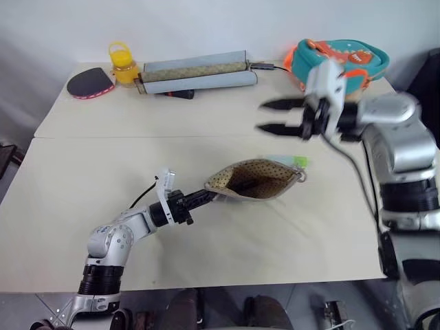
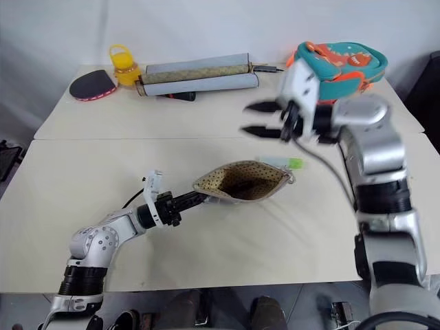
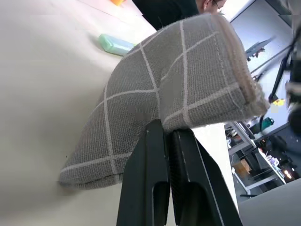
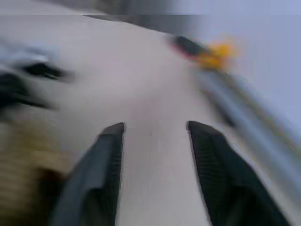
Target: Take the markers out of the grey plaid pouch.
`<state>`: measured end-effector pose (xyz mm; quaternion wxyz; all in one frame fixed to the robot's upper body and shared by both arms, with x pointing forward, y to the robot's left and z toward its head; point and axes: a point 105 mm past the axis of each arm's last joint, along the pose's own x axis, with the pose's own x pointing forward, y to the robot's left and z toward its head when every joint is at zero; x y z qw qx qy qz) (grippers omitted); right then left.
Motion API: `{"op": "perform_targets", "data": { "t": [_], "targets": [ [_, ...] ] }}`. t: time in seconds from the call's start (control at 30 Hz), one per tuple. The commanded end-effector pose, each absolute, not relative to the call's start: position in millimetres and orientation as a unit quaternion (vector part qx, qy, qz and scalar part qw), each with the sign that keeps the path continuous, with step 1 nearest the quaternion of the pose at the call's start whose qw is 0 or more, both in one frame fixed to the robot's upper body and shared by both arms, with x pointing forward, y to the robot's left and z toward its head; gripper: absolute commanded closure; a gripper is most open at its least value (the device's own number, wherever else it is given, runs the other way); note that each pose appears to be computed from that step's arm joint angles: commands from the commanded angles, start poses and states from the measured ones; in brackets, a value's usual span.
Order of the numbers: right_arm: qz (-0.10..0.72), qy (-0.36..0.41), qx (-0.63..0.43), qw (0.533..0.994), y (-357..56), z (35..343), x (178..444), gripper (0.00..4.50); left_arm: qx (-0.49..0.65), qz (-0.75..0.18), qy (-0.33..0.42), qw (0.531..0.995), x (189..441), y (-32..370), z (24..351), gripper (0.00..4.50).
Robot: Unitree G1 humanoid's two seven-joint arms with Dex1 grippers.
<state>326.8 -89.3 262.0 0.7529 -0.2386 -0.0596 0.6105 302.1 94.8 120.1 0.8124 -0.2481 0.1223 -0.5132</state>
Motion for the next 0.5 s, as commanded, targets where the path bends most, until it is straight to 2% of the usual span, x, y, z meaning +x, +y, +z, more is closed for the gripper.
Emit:
{"op": "perform_targets", "data": {
  "t": [0.03, 0.1, 0.13, 0.33, 0.5],
  "targets": [
    [0.624, -0.006, -0.319, 0.714, -90, 241, 304, 3.64, -0.246, -0.513, 0.112, 0.814, 305, 95, 125, 4.50],
    [0.637, 0.008, -0.299, 0.711, -83, 234, 296, 4.31, -0.246, -0.513, 0.112, 0.815, 305, 95, 125, 4.50],
    [0.639, 0.005, -0.287, 0.714, -80, 234, 295, 4.45, -0.247, -0.512, 0.112, 0.815, 305, 95, 125, 4.50],
    [0.563, -0.035, -0.398, 0.724, -65, 216, 324, 4.45, -0.251, -0.516, 0.119, 0.810, 302, 94, 123, 4.50],
    [0.559, -0.007, -0.469, 0.684, -74, 195, 335, 4.45, -0.259, -0.525, 0.124, 0.801, 301, 91, 125, 4.50]
  ]
}}
